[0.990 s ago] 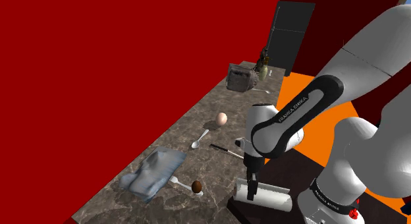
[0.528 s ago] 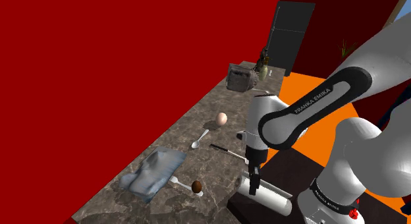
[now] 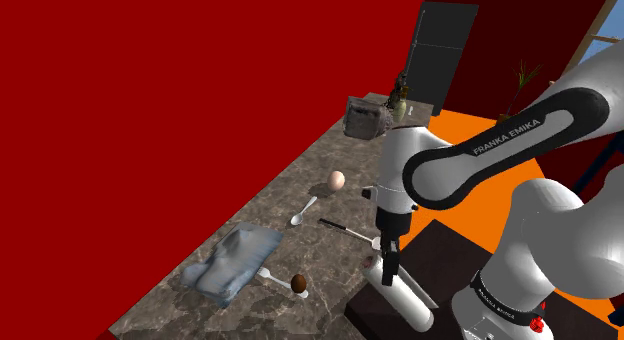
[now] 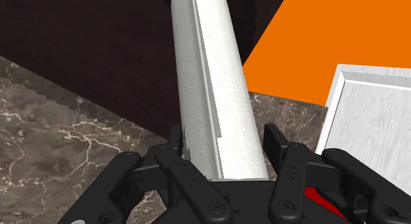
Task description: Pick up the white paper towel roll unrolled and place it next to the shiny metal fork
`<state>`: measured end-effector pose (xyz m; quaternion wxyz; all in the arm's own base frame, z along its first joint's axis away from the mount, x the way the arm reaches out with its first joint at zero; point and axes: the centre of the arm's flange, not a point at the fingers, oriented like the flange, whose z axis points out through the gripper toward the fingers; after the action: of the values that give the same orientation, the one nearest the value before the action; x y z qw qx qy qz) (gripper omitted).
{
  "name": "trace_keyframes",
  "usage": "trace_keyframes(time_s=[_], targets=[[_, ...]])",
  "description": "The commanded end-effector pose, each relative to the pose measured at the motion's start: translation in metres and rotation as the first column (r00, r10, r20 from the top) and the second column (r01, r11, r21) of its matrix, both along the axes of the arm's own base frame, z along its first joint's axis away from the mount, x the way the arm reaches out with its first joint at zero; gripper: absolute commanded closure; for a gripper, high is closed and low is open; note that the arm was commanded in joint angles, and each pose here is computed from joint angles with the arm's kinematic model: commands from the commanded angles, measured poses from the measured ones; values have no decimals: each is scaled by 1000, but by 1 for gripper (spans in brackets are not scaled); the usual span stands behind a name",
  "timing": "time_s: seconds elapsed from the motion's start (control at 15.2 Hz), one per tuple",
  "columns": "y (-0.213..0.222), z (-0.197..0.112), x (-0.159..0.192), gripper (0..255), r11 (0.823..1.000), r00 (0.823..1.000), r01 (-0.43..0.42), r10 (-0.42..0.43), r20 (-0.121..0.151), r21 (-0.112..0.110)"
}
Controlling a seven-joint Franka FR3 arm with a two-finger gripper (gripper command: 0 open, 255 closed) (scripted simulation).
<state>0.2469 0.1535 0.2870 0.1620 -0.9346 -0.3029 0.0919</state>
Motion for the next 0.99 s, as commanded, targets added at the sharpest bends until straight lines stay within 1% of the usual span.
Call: trace_keyframes(time_s=[0.0, 0.4, 0.92], targets=[[0, 11, -1, 255, 1000, 1000, 0, 0, 0, -1], [0, 43, -1, 255, 1000, 1000, 0, 0, 0, -1], [93, 28, 46, 255, 1000, 1000, 0, 0, 0, -1]])
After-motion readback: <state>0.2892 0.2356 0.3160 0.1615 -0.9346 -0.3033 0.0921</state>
